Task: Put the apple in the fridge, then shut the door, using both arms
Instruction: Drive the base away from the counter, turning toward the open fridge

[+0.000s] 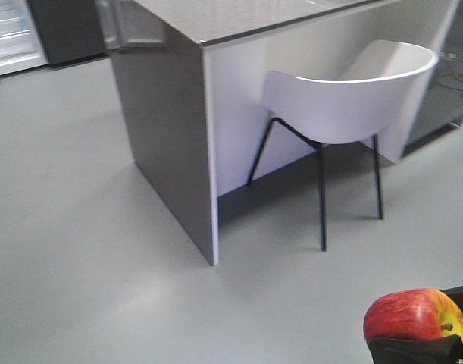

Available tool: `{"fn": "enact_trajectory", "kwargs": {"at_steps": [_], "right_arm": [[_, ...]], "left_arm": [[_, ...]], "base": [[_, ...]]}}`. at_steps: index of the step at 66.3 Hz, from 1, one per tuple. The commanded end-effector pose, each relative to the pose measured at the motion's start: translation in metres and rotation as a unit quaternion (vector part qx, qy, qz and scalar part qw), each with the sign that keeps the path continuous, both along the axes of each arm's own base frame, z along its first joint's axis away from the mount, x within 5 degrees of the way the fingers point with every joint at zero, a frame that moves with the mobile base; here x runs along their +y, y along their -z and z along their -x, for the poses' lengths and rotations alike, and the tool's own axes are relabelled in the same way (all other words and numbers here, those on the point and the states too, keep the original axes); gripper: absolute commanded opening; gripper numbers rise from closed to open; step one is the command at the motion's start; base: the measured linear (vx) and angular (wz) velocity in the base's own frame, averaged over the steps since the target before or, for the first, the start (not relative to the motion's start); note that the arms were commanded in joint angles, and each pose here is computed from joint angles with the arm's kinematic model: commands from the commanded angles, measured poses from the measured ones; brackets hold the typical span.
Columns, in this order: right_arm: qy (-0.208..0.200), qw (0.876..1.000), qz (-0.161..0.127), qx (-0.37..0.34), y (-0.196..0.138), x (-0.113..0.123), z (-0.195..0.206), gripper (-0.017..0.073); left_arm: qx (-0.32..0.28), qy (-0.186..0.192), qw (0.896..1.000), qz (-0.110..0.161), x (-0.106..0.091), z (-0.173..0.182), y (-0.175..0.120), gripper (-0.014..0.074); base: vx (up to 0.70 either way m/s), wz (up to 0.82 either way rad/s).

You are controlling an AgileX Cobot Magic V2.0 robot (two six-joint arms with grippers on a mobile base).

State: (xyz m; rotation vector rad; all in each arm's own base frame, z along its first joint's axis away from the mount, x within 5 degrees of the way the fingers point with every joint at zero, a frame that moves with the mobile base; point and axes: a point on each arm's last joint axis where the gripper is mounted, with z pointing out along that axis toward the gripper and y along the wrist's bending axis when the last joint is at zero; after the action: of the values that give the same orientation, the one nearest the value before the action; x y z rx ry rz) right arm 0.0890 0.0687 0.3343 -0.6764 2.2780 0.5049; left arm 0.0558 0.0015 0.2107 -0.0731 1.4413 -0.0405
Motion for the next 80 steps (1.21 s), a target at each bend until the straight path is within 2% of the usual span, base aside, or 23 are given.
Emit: {"fn": "enact_trajectory", "kwargs": {"at_steps": [1,80], "right_arm": [[0.002,0.999,-0.025,-0.034,-0.0122,0.0019,-0.0022,0.0186],[0.002,0.999,-0.025,-0.034,-0.0122,0.0019,-0.0022,0.0186]], "left_arm": [[-0.029,0.003,1.000,0.007,-0.0001,0.0007,0.0024,-0.0006],[-0.029,0.003,1.000,0.007,-0.0001,0.0007,0.0024,-0.0006]], "base": [[0.14,0.53],[0.10,0.40]]}}
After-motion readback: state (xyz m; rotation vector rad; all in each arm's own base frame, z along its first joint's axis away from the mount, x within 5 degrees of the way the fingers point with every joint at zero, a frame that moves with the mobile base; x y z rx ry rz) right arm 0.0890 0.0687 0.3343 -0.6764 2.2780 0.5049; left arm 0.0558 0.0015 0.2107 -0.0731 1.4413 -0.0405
